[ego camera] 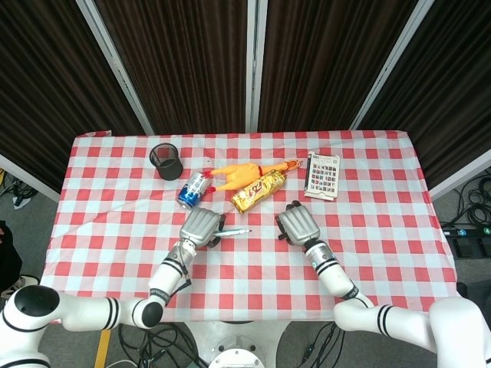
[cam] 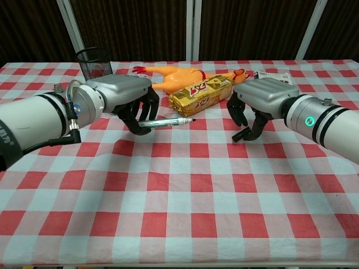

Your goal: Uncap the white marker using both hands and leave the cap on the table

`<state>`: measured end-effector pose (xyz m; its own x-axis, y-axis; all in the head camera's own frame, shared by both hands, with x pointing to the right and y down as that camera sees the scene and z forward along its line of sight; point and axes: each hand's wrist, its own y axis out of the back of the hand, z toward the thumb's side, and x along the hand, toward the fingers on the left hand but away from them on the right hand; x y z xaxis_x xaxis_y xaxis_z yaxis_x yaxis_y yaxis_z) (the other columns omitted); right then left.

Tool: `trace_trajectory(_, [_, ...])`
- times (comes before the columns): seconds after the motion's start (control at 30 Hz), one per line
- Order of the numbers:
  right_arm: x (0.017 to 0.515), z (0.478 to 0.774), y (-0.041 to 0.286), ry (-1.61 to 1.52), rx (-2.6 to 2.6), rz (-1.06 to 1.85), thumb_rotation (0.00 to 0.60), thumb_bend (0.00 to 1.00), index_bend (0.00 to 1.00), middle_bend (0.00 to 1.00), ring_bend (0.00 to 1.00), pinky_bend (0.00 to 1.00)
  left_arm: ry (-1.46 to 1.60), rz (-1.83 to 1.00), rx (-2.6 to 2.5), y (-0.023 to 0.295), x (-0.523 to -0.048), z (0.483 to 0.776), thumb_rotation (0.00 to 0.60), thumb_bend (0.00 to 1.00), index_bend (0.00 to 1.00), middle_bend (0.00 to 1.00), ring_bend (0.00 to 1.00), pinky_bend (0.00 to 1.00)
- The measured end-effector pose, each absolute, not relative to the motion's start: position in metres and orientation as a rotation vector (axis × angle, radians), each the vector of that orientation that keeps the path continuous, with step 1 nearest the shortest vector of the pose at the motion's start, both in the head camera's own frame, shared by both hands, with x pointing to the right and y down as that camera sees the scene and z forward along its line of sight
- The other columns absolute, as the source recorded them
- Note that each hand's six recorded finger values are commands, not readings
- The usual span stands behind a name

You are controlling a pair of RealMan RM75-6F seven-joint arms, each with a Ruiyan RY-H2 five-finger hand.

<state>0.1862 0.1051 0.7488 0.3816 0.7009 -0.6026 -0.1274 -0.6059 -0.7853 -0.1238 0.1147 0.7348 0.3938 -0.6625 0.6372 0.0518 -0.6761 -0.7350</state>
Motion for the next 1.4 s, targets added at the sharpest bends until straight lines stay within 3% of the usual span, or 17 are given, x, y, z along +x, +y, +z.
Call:
trace_trajectory(0.1, [0.187, 0.749, 0.106, -0.485, -1.845, 1.325, 0.6, 0.0, 0.49, 0.45, 0.21, 0.17, 0.528, -1.328, -1.967, 0.114, -0.125, 0.734, 0.6, 0.42, 0.54, 0.56, 0.53, 0.58])
trace_trajectory(0.33, [0.197, 0.731, 0.099, -0.546, -1.815, 1.312, 0.6, 0.0, 0.44, 0.42, 0.19, 0.16, 0.559, -1.311, -1.975, 0.11, -0.125, 0.729, 0.6, 0.42, 0.54, 0.56, 0.53, 0.58])
trace_trajectory(0.77, [0.31, 0.648, 0.071, -0.918, -1.579, 1.377, 0.6, 0.0, 0.4, 0.4, 0.16, 0.16, 0.471, -1.255, -1.984, 0.119, -0.134, 0.744, 0.6, 0.42, 0.54, 0.56, 0.53, 0.58])
trace_trajectory(1.0, [0.329, 0.642, 0.077, -0.99, -1.571, 1.387, 0.6, 0.0, 0.39, 0.39, 0.15, 0.16, 0.433, -1.286, -1.927, 0.118, -0.149, 0.767, 0.6, 0.42, 0.53, 0.55, 0.52, 0.58])
trace_trajectory(1.23, [0.329, 0.643, 0.079, -1.008, -1.586, 1.373, 0.6, 0.0, 0.38, 0.38, 0.15, 0.16, 0.381, -1.299, -1.931, 0.123, -0.154, 0.776, 0.6, 0.26, 0.47, 0.49, 0.46, 0.54])
trace_trajectory(1.4, [0.329, 0.644, 0.082, -1.014, -1.596, 1.37, 0.6, 0.0, 0.38, 0.38, 0.15, 0.16, 0.421, -1.282, -1.915, 0.117, -0.157, 0.77, 0.6, 0.2, 0.41, 0.46, 0.44, 0.54])
